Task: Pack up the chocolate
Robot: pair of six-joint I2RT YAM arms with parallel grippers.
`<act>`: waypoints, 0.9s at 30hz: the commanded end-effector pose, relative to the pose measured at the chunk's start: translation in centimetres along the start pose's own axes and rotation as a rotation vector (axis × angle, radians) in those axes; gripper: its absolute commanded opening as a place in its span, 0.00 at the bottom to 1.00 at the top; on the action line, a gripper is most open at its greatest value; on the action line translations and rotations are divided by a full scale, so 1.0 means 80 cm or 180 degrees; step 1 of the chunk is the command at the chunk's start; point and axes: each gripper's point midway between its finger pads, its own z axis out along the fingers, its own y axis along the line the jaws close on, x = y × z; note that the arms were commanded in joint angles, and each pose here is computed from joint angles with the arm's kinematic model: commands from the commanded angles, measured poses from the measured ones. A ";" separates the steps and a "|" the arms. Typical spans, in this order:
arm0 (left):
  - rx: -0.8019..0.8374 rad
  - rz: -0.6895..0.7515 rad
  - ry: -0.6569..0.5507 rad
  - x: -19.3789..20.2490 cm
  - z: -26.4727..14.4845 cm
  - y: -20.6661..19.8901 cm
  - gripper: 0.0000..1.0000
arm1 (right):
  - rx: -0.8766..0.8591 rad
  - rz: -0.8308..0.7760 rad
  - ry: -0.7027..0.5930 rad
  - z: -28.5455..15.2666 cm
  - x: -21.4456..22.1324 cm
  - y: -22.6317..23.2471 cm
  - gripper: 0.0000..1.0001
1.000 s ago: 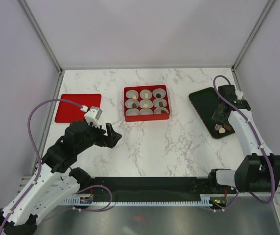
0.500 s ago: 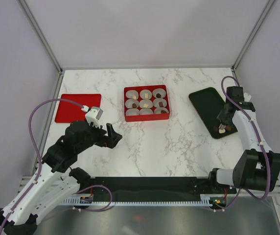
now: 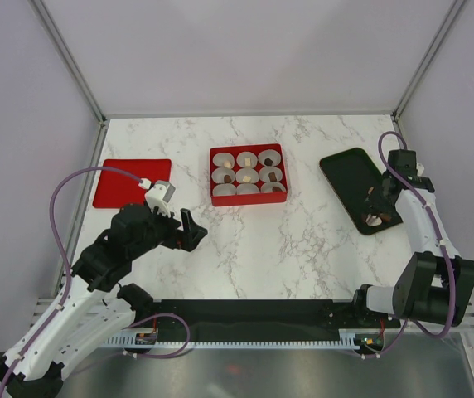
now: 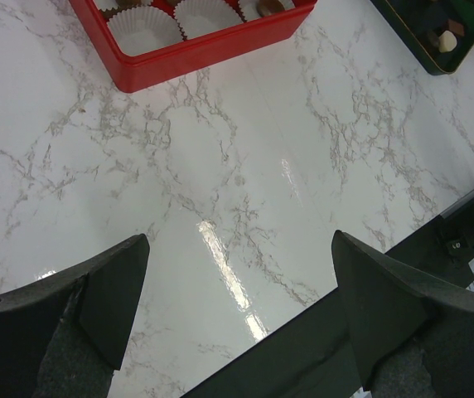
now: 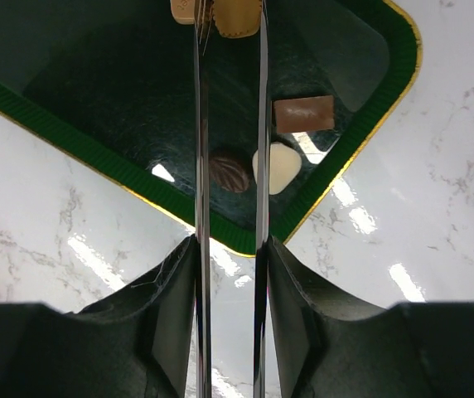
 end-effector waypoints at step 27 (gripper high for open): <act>0.0059 0.0006 -0.0048 -0.006 0.001 -0.005 0.99 | -0.0656 -0.0040 -0.0366 -0.075 -0.039 0.054 0.39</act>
